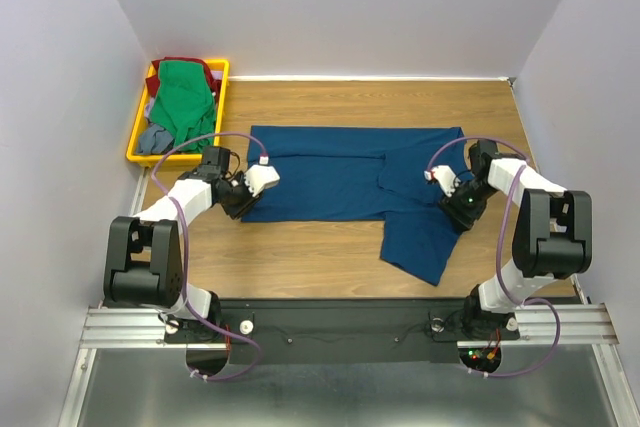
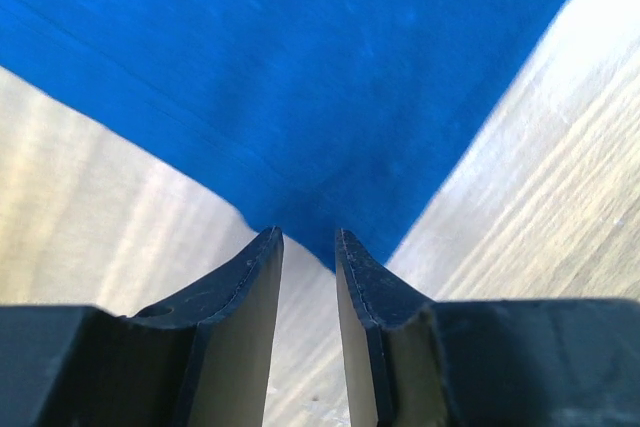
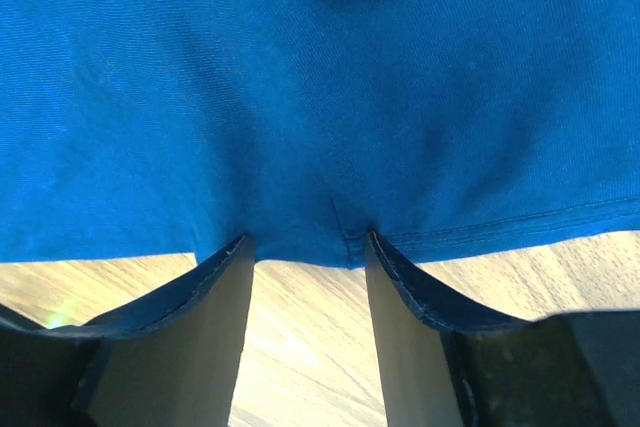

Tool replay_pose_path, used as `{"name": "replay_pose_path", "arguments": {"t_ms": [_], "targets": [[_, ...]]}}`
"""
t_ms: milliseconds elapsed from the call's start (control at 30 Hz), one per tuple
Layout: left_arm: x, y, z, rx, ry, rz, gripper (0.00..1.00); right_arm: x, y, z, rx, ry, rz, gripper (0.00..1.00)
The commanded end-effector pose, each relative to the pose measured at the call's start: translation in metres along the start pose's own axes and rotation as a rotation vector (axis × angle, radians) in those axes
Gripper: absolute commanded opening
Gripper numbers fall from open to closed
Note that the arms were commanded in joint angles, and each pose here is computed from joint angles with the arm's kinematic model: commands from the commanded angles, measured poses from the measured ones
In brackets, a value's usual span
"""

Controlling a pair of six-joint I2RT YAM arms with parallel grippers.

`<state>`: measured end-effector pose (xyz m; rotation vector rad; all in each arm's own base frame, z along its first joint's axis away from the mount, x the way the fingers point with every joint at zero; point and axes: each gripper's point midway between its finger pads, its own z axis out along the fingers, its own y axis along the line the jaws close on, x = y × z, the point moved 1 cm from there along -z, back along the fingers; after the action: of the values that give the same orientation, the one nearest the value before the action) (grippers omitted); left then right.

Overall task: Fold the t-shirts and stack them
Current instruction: Fold the tshirt

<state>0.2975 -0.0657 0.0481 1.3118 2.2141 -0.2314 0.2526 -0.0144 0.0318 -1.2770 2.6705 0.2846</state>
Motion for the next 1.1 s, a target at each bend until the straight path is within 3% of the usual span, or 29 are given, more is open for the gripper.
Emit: {"name": "replay_pose_path", "arguments": {"t_ms": [0, 100, 133, 367, 567, 800, 833, 1000, 1067], "targets": [[0.009, -0.004, -0.002, -0.012, 0.011, 0.018, 0.4, 0.008, -0.009, 0.015, 0.054, 0.035, -0.028, 0.53], [0.014, -0.006, 0.002, -0.003, 0.025, 0.037, 0.39, 0.011, -0.01, 0.019, 0.063, 0.048, -0.024, 0.43], [0.016, -0.008, 0.003, 0.004, 0.03, 0.047, 0.39, 0.013, -0.009, 0.02, 0.06, 0.053, -0.022, 0.34], [0.031, -0.009, 0.01, 0.003, 0.073, 0.097, 0.36, 0.018, -0.004, 0.016, 0.072, 0.06, -0.018, 0.01], [0.036, -0.017, 0.008, 0.033, 0.081, 0.119, 0.37, 0.018, -0.002, 0.009, 0.079, 0.057, -0.015, 0.0], [0.003, -0.025, -0.023, 0.054, -0.036, 0.213, 0.43, 0.011, -0.002, -0.003, 0.094, 0.029, -0.014, 0.0], [0.0, -0.026, -0.026, 0.055, -0.044, 0.223, 0.43, 0.009, -0.004, -0.005, 0.1, 0.026, -0.009, 0.04], [0.001, -0.031, -0.026, 0.083, -0.04, 0.22, 0.45, -0.005, -0.003, -0.029, 0.116, -0.029, -0.023, 0.45], [0.002, -0.032, -0.025, 0.089, -0.04, 0.217, 0.45, -0.012, 0.001, -0.039, 0.105, -0.057, -0.03, 0.46]]}}
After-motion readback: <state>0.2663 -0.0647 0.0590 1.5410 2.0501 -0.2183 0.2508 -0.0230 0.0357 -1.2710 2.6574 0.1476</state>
